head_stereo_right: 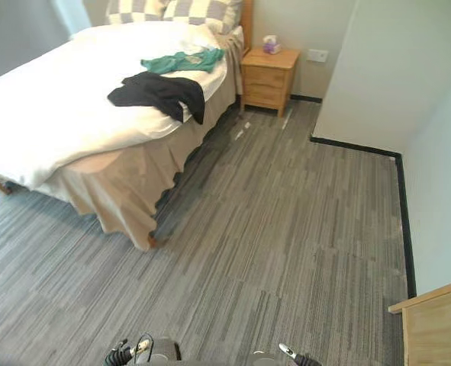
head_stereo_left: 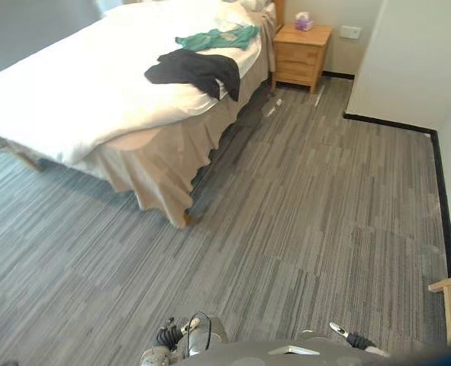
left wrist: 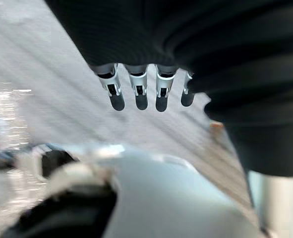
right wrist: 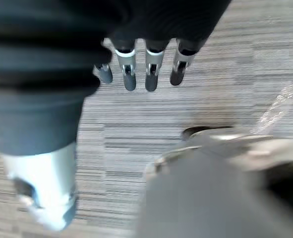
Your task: Tidy the bed and pick cloth on bed and put in laundry
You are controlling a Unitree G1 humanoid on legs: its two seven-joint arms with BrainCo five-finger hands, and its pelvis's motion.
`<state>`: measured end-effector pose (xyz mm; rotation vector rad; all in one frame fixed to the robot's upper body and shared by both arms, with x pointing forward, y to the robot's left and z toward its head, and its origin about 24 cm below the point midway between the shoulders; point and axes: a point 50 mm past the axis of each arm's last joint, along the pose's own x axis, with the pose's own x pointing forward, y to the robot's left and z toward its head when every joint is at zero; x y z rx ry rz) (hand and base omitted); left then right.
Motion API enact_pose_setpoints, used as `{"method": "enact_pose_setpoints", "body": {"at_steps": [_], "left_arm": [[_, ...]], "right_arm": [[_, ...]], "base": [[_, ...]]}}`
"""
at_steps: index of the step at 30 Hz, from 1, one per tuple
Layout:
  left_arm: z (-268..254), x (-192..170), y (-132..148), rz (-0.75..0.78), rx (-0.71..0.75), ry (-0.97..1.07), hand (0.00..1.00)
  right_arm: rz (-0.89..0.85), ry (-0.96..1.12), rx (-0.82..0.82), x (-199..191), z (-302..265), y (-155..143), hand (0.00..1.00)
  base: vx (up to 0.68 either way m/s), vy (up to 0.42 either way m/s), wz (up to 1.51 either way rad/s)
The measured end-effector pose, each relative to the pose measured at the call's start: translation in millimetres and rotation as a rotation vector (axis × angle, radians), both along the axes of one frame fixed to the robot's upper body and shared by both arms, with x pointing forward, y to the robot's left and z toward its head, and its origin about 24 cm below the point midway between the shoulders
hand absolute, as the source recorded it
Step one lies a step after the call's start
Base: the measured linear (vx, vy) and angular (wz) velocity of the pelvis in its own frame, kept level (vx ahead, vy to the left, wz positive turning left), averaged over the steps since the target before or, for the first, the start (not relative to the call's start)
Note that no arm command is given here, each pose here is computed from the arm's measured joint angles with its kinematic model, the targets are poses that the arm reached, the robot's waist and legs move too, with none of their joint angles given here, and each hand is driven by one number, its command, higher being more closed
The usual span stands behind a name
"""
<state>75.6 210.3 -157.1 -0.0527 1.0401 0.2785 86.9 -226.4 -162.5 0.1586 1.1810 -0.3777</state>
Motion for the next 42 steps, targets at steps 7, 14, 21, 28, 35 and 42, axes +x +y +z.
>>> {"method": "enact_pose_setpoints", "body": {"at_steps": [7,14,21,28,35,42], "left_arm": [[1.7,12.8,-2.0,-0.004,-0.008,-0.018,0.00],[-1.2,5.3,0.0,-0.051,-0.005,0.052,0.00],[-0.1,16.7,-2.5,-0.115,0.001,0.052,0.00],[3.1,35.7,-19.4,-0.053,-0.060,-0.016,0.00],[2.1,37.5,-28.0,0.065,-0.084,-0.025,0.00],[2.0,25.9,-14.6,0.173,-0.037,-0.048,0.00]], "right_arm": [[0.072,-0.056,-0.011,8.1,2.1,7.0,0.00],[0.055,0.006,-0.036,2.6,0.1,7.8,0.00],[0.028,0.001,-0.048,-12.3,-1.5,6.0,0.00],[0.030,-0.041,-0.020,-13.0,-0.8,14.7,0.00],[0.149,-0.064,-0.046,-6.6,3.2,11.1,0.00],[0.324,-0.020,-0.062,-7.2,1.5,13.8,0.00]], "base": [[0.42,0.241,-0.08],[0.31,0.107,0.17],[0.33,-0.011,0.79],[0.44,-0.246,1.21],[0.50,-0.384,0.78],[0.32,-0.246,0.61]]}}
